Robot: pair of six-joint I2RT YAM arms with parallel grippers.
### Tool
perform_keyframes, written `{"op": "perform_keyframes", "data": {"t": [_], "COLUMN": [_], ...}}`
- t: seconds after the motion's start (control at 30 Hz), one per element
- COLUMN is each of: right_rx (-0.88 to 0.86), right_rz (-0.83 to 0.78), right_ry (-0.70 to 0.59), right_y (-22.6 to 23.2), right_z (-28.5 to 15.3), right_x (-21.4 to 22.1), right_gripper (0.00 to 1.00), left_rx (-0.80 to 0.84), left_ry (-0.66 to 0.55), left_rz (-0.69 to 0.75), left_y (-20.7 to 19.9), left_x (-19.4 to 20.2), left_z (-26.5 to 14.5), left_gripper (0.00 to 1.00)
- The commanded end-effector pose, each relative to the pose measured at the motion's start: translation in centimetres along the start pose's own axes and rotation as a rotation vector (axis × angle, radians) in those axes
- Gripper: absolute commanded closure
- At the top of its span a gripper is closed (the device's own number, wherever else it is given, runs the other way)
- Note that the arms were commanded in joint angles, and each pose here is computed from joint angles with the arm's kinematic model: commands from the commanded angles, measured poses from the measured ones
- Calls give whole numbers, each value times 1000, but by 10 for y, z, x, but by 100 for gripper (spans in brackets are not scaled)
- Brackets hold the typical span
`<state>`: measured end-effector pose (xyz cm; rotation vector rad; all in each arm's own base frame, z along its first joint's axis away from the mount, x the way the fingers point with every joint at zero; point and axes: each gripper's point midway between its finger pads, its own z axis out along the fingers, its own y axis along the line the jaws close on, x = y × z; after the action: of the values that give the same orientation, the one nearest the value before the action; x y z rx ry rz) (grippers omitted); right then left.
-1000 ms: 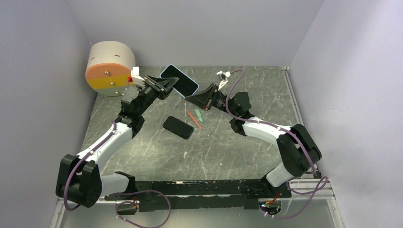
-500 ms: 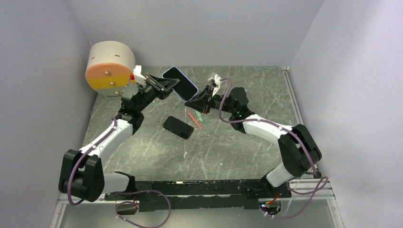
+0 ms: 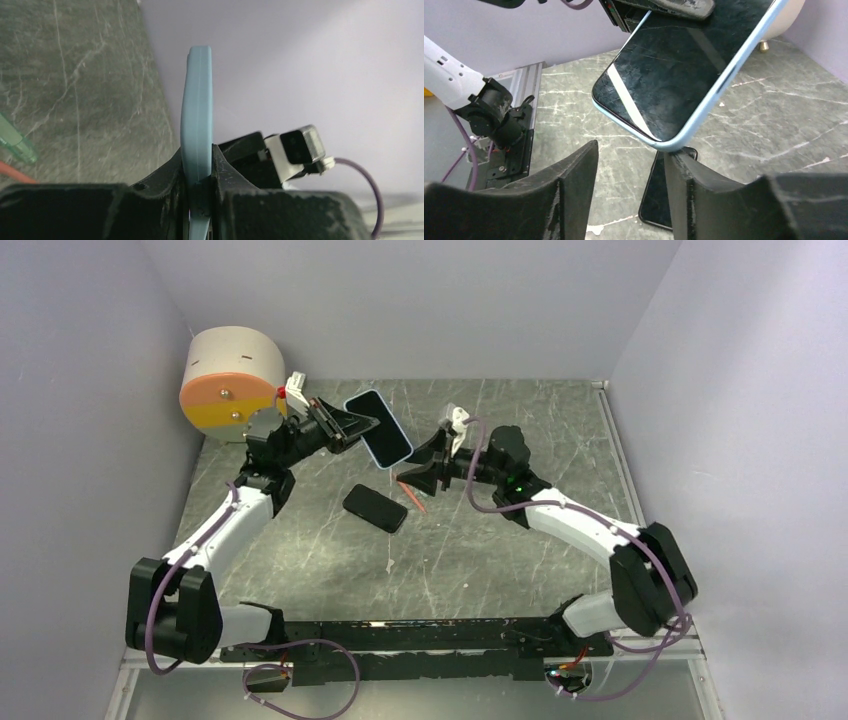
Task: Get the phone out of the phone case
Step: Remove the phone case from the phone.
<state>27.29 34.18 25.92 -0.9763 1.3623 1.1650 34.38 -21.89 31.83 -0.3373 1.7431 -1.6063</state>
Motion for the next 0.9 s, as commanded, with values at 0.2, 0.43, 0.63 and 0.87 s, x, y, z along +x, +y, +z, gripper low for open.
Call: {"op": "perform_keyframes", "data": {"t": [0.2,0.43,0.63,0.87], "right_rx": [-57,-162,-243,-286], "right_rz": [-5,25,56,65], "right_ry": [-15,11,21,36], "right_y": [28,40,51,55], "right_z": [-19,-13,-12,-10], "right_x": [-24,-31,-33,-33], "right_gripper": [43,46,49,57], "left_rx": [163,212,224,258], "left_ry": [286,346,364,372], "left_rz": [333,417,445,457], "left_y": [-48,-60,-64,-72], "left_x": [26,34,36,36], "left_z": [-27,-36,-39,-40], "left_gripper": [97,97,98,97]}}
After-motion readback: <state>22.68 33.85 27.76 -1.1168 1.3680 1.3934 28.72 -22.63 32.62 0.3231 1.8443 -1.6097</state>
